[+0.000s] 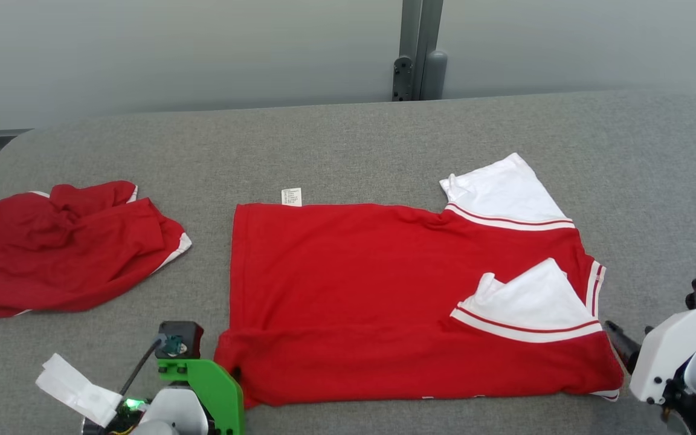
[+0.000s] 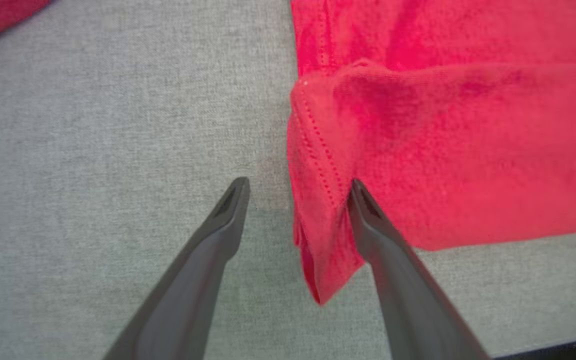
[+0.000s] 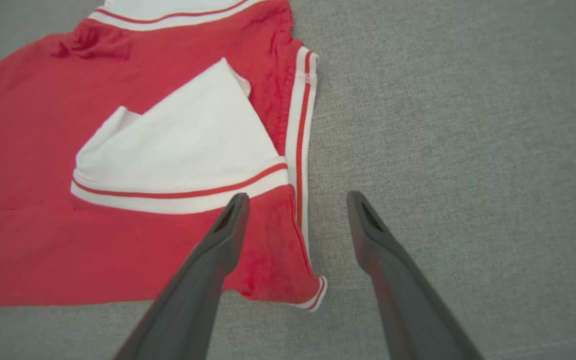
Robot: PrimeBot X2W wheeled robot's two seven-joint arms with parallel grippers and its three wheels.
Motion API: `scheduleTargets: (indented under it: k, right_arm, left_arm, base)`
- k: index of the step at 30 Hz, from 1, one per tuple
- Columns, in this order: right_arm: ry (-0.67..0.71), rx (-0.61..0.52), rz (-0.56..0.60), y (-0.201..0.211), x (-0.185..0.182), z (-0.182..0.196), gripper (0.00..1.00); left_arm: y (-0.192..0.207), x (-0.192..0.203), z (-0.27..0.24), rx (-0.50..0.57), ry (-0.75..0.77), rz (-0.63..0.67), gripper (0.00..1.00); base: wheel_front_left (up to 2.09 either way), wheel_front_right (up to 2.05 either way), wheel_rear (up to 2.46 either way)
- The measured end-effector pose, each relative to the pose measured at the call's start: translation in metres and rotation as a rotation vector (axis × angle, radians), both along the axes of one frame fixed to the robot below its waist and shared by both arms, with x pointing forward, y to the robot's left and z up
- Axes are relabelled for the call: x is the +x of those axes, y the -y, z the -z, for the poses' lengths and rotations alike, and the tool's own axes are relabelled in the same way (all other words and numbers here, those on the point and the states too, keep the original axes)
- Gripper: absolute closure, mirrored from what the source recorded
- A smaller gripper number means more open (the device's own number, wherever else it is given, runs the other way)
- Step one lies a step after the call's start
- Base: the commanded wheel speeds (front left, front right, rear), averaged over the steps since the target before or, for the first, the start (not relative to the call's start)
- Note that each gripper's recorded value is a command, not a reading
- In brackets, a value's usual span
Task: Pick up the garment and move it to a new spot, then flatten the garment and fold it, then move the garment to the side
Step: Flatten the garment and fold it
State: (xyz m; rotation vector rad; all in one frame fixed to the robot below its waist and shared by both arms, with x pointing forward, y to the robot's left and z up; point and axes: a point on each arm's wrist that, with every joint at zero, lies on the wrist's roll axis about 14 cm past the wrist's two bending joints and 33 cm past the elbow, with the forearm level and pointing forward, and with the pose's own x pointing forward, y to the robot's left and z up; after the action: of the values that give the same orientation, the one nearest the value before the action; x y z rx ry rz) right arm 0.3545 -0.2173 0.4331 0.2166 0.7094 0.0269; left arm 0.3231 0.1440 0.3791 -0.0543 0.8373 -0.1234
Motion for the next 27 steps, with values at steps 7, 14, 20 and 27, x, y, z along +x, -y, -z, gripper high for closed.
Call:
scheduleTargets:
  k: [7,14,20,27]
  right_arm:
    - [0.101,-0.083,-0.019,0.016,0.037,-0.042,0.0]
    - [0.156,-0.116,-0.086,0.004,0.086,-0.067,0.0]
    - [0.136,-0.093,-0.141,-0.017,0.131,-0.063,0.0]
    - [0.1,-0.149,-0.184,-0.023,0.178,-0.05,0.0]
  left_arm:
    - [-0.011,0.031,-0.027,-0.012,0.109,-0.05,0.0]
    - [-0.016,0.079,-0.053,-0.015,0.189,-0.048,0.0]
    - [-0.001,0.132,-0.069,-0.04,0.213,-0.006,0.0]
    - [0.009,0.174,-0.058,-0.026,0.155,0.03,0.0]
  base:
    - [0.0,0.0,0.0]
    - [0.0,0.0,0.0]
    - [0.0,0.0,0.0]
    - [0.0,0.0,0.0]
